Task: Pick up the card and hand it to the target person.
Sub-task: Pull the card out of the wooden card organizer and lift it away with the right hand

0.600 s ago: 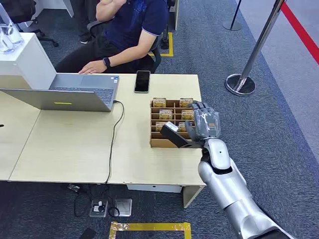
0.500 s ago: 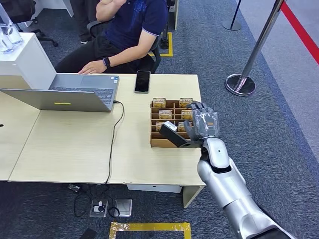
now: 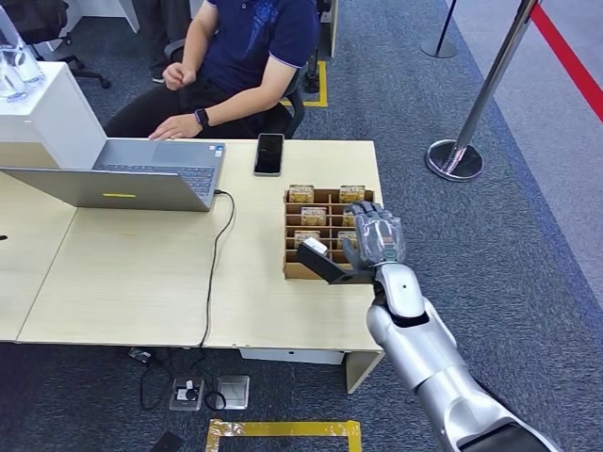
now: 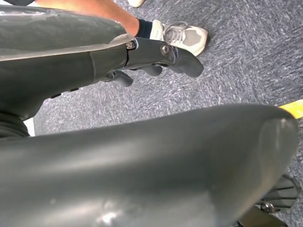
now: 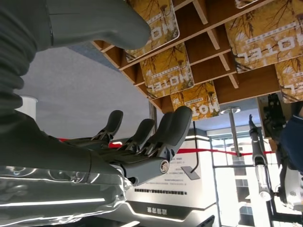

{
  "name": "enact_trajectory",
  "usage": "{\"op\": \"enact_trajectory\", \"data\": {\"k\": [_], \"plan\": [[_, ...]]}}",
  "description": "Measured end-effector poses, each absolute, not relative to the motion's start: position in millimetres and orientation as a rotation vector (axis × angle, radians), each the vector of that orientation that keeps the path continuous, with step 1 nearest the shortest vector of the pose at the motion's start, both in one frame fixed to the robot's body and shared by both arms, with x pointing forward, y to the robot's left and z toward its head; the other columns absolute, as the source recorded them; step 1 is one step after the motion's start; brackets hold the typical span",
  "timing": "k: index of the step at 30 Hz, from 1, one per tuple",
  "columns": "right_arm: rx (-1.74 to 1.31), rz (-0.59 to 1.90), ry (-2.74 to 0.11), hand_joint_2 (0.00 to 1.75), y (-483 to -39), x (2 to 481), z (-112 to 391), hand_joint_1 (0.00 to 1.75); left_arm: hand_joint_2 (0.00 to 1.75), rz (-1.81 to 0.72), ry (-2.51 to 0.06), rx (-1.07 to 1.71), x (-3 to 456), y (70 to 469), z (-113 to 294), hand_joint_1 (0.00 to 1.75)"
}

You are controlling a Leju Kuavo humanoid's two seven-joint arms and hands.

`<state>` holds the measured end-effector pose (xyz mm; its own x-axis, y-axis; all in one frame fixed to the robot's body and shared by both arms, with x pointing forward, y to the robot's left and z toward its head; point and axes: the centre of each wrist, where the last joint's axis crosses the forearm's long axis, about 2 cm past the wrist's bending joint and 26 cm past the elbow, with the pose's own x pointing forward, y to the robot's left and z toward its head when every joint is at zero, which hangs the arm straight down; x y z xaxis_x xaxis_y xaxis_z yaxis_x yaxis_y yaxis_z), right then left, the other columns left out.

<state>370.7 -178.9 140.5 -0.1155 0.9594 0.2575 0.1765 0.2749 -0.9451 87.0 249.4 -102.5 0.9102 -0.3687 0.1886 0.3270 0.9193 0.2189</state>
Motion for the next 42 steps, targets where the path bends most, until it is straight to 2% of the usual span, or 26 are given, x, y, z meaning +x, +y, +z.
{"op": "enact_trajectory", "data": {"k": [6,11,19,33,36,40,42], "plan": [[-1.088,0.993,-1.506,1.75,-173.7,373.9,137.2,0.77,0.0,-0.356,-0.237,0.19,84.4,249.7,-103.0,0.0],[-1.087,1.012,-1.479,1.75,-174.2,372.8,130.8,0.65,0.0,-0.356,-0.234,0.188,82.7,249.7,-103.3,0.0],[-1.097,1.026,-1.455,1.75,-174.4,372.7,126.6,0.65,0.0,-0.356,-0.235,0.189,82.8,249.7,-103.3,0.0],[-1.155,1.05,-1.404,1.75,-174.6,372.7,119.3,0.86,0.0,-0.35,-0.234,0.186,82.5,250.1,-103.4,0.0],[-1.164,1.054,-1.398,1.75,-173.7,372.0,117.6,0.94,0.0,-0.346,-0.235,0.186,82.5,250.4,-103.4,0.0],[-1.171,1.061,-1.391,1.75,-172.7,371.4,115.7,1.66,0.0,-0.338,-0.235,0.185,82.5,250.7,-103.4,0.0],[-1.174,1.065,-1.389,1.75,-172.2,370.9,114.6,1.75,0.0,-0.333,-0.235,0.185,82.5,250.9,-103.4,0.0]]}}
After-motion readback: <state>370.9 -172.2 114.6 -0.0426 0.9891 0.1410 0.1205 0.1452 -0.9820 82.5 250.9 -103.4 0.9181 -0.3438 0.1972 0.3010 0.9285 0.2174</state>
